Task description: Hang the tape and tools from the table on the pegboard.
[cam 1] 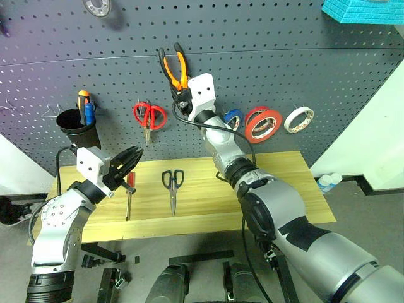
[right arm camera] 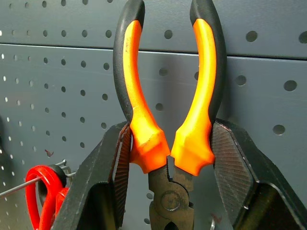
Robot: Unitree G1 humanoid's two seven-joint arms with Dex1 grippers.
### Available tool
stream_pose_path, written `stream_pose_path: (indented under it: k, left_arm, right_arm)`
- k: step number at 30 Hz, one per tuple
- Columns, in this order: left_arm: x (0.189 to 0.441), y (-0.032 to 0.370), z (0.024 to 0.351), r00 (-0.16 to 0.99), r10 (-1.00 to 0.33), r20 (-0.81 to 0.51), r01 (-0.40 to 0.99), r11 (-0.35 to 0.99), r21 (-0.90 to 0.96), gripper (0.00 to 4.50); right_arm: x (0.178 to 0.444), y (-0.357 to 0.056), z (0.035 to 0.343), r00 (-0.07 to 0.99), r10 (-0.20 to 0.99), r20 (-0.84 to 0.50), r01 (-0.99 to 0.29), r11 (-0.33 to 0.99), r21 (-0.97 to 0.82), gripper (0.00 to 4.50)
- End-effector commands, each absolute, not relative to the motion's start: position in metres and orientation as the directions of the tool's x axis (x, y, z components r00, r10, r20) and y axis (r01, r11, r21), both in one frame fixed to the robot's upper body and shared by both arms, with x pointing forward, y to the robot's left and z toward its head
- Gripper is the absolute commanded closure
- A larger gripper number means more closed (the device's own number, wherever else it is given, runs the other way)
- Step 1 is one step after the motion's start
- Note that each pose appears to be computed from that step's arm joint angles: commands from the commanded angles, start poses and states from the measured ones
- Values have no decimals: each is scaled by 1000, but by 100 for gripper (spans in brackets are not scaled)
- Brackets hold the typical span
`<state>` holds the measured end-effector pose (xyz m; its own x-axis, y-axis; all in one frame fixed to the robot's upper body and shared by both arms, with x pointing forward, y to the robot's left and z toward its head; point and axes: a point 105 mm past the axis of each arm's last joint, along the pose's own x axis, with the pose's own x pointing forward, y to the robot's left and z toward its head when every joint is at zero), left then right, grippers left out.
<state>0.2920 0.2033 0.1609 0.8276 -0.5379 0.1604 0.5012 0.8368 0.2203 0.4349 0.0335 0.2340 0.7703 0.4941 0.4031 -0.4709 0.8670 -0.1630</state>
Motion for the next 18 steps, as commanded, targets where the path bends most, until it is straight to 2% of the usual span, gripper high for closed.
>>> stream_pose_path:
  k: [1,11,18]
  left_arm:
    - [292,202,170,816,-546,188,499,831,247,386]
    - [280,198,169,805,-571,163,531,815,234,386]
    - [267,197,166,804,-584,116,553,805,216,386]
  right_arm:
    - [430,36,249,736,496,461,-472,864,-176,240]
    - [427,33,245,728,485,485,-465,869,-171,240]
    - [427,23,254,721,446,530,-427,889,-166,240]
